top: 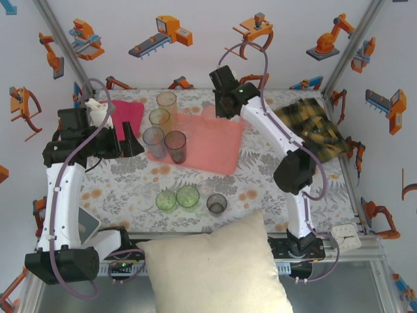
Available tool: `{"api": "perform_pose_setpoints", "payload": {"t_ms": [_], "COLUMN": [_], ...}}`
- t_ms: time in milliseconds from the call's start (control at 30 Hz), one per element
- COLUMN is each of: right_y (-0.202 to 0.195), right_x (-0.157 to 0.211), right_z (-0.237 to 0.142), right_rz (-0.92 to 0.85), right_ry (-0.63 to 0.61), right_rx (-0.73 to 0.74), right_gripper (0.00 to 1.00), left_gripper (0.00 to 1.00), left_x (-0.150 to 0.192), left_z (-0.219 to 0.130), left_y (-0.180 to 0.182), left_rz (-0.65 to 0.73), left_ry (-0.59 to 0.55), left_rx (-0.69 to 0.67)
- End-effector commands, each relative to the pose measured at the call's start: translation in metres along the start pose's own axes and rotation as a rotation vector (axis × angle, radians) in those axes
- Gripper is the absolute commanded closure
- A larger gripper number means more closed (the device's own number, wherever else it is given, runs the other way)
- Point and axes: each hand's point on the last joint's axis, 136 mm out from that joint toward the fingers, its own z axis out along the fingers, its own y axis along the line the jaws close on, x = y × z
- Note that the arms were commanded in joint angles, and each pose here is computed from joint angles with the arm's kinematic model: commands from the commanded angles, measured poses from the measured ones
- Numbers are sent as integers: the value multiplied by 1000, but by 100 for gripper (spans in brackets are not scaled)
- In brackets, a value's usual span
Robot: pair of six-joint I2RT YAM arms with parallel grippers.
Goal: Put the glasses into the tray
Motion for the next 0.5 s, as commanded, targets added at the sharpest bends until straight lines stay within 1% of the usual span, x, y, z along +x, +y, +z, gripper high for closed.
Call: {"api": "perform_pose_setpoints", "payload": {"t_ms": [0, 133, 467], "right_y": [0, 5, 7], "right_x": [-15, -22, -33], "right_z": [22, 44, 76], "right_rz": [18, 44, 71], "right_ry": [-24, -27, -59], "right_rx": [-3, -27, -68], "right_gripper": [97, 97, 98], "left_gripper": [3, 3, 3], "left_x": [-4, -6, -8], "left_z": [-3, -5, -8], "left_y": [-6, -6, -6], "left_rz": [20, 19, 6], "left_ry": [3, 2, 0], "left_rx": [21, 20, 25]}}
